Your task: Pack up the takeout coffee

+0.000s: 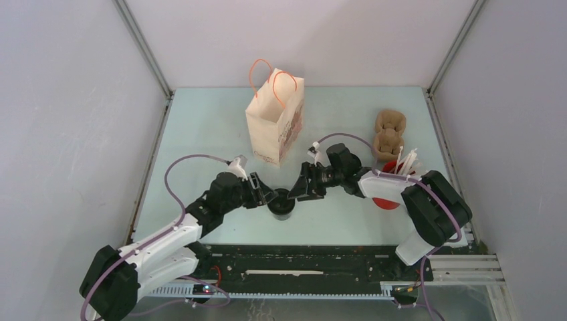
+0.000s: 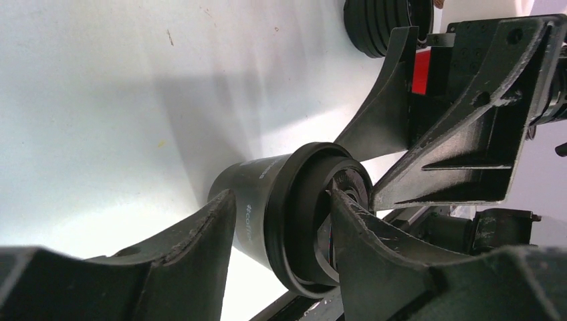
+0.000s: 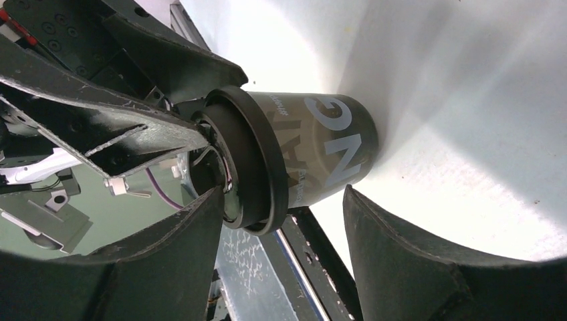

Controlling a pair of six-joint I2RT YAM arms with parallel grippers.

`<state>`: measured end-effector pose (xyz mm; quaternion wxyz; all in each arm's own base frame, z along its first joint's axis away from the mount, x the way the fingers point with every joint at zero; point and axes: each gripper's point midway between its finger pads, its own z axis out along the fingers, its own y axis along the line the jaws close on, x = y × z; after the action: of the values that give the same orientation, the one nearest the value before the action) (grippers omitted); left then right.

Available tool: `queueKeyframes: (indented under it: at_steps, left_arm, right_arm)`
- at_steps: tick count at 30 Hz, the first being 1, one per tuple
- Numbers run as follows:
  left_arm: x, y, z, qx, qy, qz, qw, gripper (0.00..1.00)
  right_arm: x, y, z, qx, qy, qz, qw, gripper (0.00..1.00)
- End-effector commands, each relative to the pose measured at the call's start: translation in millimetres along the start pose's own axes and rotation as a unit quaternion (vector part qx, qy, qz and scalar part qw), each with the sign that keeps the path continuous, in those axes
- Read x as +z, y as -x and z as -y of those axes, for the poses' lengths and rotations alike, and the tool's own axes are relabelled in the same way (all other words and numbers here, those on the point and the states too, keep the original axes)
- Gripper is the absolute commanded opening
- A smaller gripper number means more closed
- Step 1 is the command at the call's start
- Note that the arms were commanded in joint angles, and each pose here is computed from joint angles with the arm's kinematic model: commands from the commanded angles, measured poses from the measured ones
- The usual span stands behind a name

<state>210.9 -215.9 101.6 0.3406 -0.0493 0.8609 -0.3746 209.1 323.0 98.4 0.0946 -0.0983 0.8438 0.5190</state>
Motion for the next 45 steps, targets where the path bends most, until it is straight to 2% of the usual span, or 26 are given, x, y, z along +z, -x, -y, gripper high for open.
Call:
queueKeyframes:
  at_steps: [1,8,15,21,25,29,35,43,45]
  left_arm:
    - [-1,-34,-39,0.0,0.05,-0.038,0.998,0.57]
    - [1,-60,-65,-0.028,0.052,-0.032,0.998,0.51]
    - [-2,-50,-48,-0.022,0.018,-0.012,1.0,0.55]
    - [-9,-37,-26,-0.019,0.001,-0.013,1.0,0.69]
    - [-18,-33,-18,-0.025,0.006,-0.02,0.999,0.88]
    - [-22,-30,-7,-0.035,-0.015,-0.022,0.999,0.92]
    - [-19,-34,-4,-0.034,-0.023,-0.035,0.999,0.9]
    - [-22,-30,3,-0.026,-0.037,-0.031,0.998,0.93]
    - [-21,-32,3,-0.026,-0.037,-0.035,0.998,0.92]
  right_arm:
    - [6,1,2,-0.009,-0.008,-0.006,1.0,0.73]
    - [15,-2,27,0.006,-0.051,0.006,0.999,0.7]
    - [12,-5,24,0.004,-0.046,0.01,0.999,0.69]
    - [9,-4,21,-0.002,-0.047,0.014,0.999,0.69]
    - [7,-2,16,-0.007,-0.043,0.018,0.999,0.69]
    - [6,0,12,-0.013,-0.039,0.018,0.999,0.7]
    - [4,5,1,-0.035,-0.038,0.013,0.999,0.77]
    - [-19,9,-12,-0.051,-0.064,0.018,0.997,0.98]
    - [-26,7,-14,-0.044,-0.07,0.018,0.996,1.0]
